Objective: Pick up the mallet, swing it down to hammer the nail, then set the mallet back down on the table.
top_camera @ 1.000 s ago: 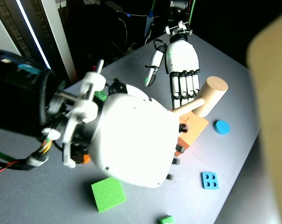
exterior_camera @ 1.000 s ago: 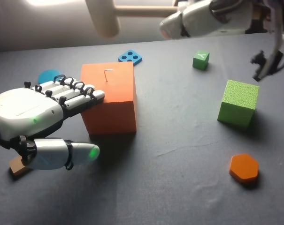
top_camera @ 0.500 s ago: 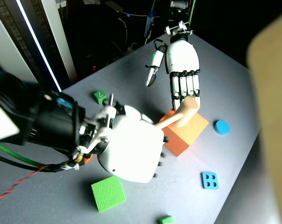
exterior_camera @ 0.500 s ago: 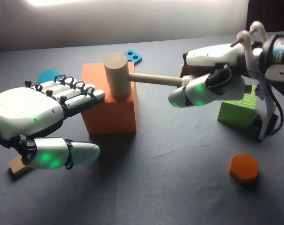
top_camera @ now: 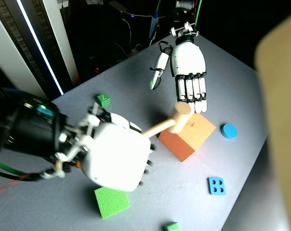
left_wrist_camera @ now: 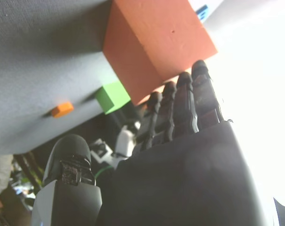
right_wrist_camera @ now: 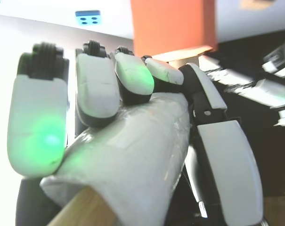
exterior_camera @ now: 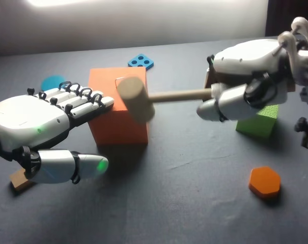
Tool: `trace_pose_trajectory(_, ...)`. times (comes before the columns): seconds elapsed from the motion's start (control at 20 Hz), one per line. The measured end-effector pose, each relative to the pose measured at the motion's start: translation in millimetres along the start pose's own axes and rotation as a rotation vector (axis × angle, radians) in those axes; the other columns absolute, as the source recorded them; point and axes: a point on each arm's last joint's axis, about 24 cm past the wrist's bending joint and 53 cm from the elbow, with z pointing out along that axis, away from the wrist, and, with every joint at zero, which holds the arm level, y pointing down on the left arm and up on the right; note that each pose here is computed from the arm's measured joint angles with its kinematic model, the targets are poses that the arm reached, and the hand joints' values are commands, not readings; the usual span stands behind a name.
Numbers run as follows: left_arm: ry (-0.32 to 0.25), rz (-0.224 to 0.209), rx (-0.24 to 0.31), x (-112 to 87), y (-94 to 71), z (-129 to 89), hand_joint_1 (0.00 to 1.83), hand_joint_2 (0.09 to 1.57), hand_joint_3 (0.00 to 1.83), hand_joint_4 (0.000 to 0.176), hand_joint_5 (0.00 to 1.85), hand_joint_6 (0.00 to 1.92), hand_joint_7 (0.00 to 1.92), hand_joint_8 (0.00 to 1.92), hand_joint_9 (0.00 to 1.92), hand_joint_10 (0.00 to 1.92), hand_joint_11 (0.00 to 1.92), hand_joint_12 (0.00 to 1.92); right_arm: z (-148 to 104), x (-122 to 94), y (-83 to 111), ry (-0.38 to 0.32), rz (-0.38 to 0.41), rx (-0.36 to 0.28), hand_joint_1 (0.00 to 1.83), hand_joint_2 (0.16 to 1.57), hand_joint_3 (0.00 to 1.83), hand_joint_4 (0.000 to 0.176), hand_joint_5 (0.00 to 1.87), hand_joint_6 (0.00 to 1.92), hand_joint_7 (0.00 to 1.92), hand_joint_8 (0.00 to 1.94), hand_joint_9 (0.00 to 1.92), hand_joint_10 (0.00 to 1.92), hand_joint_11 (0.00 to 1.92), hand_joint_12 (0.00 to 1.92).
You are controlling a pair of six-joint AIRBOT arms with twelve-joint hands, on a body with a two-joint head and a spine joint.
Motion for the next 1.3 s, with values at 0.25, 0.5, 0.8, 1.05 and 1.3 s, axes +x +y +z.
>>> trace_pose_trajectory(0.25, -0.001, 0.001, -0.001, -0.6, 0.7, 0, 0.00, 1.23, 0.00, 0.000, 0.01, 0.00, 0.02, 0.00, 0.00, 0.00, 0.00, 0.00, -6, 10, 4.6, 0.008, -0.105, -0.042, 0.52, 1.57, 0.11, 0.000, 1.25, 1.92, 1.44, 1.94, 1.59, 1.92, 1.77, 1.92)
trace_pose_trajectory(0.5, -0.001, 0.001, -0.001, -0.6, 0.8, 0, 0.00, 1.24, 0.00, 0.000, 0.00, 0.00, 0.02, 0.00, 0.00, 0.00, 0.00, 0.00, 2, -18, 21.5, -0.045, -0.055, -0.070, 0.49, 1.57, 0.09, 0.000, 1.25, 1.92, 1.43, 1.94, 1.58, 1.92, 1.75, 1.92)
trace_pose_trajectory(0.8, -0.001, 0.001, 0.000, -0.3, 0.4, 0, 0.00, 1.23, 0.00, 0.000, 0.02, 0.00, 0.03, 0.01, 0.01, 0.00, 0.00, 0.00, 24, -59, 41.5, -0.111, 0.016, -0.088, 0.48, 1.57, 0.09, 0.016, 1.25, 1.92, 1.42, 1.94, 1.58, 1.92, 1.75, 1.92)
trace_pose_trajectory(1.05, -0.001, 0.001, 0.000, -0.5, 0.4, 0, 0.00, 1.23, 0.00, 0.000, 0.01, 0.00, 0.03, 0.00, 0.00, 0.00, 0.00, 0.00, 45, -72, 33.6, -0.126, 0.038, -0.052, 0.51, 1.57, 0.05, 0.059, 1.23, 1.92, 1.41, 1.94, 1.59, 1.92, 1.75, 1.92)
trace_pose_trajectory(1.3, -0.001, 0.002, 0.000, -0.4, 0.3, 0, 0.00, 1.23, 0.00, 0.000, 0.01, 0.00, 0.03, 0.00, 0.01, 0.00, 0.00, 0.00, 59, 0, -18.1, 0.002, 0.076, 0.037, 0.53, 1.57, 0.04, 0.117, 1.23, 1.92, 1.40, 1.94, 1.58, 1.92, 1.74, 1.92)
